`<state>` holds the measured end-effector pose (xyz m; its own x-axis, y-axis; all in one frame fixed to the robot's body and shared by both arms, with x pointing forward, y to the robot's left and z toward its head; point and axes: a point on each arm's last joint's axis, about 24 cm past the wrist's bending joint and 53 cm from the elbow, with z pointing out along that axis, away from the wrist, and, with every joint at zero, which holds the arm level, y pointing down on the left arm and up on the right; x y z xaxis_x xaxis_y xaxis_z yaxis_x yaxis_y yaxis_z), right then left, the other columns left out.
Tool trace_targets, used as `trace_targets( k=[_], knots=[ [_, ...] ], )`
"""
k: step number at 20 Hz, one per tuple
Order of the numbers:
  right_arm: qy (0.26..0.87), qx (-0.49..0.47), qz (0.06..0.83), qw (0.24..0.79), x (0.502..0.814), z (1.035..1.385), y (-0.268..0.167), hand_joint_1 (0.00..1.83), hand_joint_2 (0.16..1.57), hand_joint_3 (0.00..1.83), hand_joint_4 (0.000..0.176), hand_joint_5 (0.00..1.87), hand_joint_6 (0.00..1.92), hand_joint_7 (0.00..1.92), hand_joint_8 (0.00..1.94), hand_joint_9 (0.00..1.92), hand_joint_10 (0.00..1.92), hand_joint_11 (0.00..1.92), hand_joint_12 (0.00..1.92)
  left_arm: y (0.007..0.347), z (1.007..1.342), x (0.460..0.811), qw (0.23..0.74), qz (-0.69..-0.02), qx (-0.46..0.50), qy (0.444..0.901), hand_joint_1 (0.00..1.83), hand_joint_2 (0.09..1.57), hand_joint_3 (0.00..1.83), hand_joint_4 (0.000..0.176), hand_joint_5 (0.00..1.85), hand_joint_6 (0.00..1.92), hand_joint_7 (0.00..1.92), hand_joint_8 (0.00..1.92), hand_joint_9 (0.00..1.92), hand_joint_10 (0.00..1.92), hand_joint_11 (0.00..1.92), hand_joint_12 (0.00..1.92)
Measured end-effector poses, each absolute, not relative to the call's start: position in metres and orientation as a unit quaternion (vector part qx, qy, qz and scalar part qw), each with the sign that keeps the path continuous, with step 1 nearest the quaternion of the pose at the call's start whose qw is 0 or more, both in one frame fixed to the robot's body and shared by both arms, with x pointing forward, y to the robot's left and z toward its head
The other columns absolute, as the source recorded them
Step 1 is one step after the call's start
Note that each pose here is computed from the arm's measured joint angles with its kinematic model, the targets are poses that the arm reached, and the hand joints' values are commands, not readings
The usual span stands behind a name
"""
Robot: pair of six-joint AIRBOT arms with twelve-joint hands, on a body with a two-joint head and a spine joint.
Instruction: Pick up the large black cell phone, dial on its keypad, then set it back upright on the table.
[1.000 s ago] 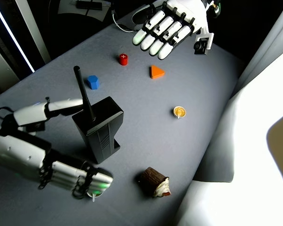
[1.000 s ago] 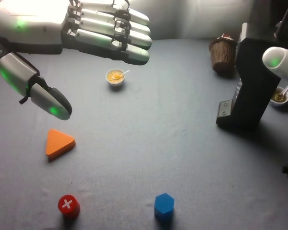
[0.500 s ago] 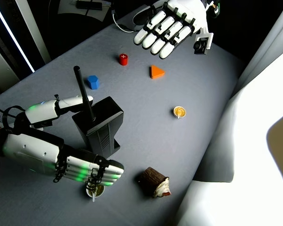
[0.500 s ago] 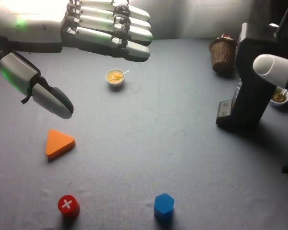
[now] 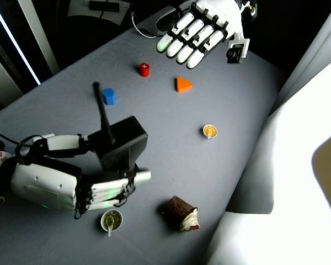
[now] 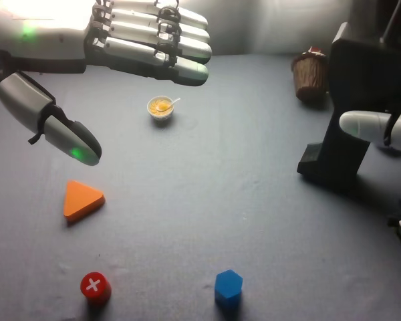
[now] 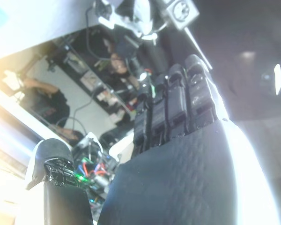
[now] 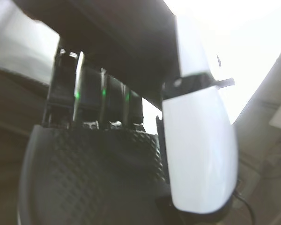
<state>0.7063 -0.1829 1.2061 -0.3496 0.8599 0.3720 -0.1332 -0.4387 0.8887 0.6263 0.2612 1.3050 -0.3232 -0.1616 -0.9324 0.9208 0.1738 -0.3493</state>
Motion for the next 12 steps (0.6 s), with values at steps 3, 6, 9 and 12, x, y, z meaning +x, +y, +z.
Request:
trace_targets(
  k=[3, 6, 9, 12],
  knots=[
    [0.4, 0.455, 0.716, 0.346, 0.708, 1.206, -0.184, 1.38, 1.13, 0.0, 0.0, 0.92, 0.87, 0.91, 1.1, 0.94, 1.29, 0.9, 1.21, 0.261, 1.305, 0.626, 0.486, -0.557, 0.32, 0.592, 0.19, 1.06, 0.0, 0.0, 0.21, 0.01, 0.14, 0.01, 0.13, 0.01, 0.0, 0.24],
    [0.405, 0.444, 0.72, 0.347, 0.705, 1.208, -0.18, 1.38, 1.12, 0.0, 0.0, 0.94, 0.88, 0.94, 1.05, 0.94, 1.26, 0.88, 1.22, 0.261, 1.305, 0.626, 0.486, -0.557, 0.32, 0.592, 0.17, 1.07, 0.0, 0.0, 0.21, 0.0, 0.16, 0.0, 0.15, 0.01, 0.0, 0.28],
    [0.44, 0.385, 0.729, 0.356, 0.694, 1.221, -0.162, 1.38, 1.12, 0.0, 0.0, 0.95, 0.84, 0.94, 1.07, 0.94, 1.25, 0.88, 1.2, 0.261, 1.305, 0.626, 0.486, -0.557, 0.32, 0.592, 0.13, 1.08, 0.0, 0.0, 0.17, 0.0, 0.12, 0.0, 0.12, 0.0, 0.0, 0.17],
    [0.437, 0.369, 0.735, 0.363, 0.693, 1.234, -0.162, 1.48, 1.17, 0.0, 0.0, 0.8, 0.98, 0.78, 1.22, 0.81, 1.26, 0.72, 1.69, 0.264, 1.306, 0.628, 0.489, -0.554, 0.319, 0.594, 0.17, 1.07, 0.0, 0.0, 0.18, 0.0, 0.13, 0.0, 0.13, 0.0, 0.0, 0.2]
  ],
)
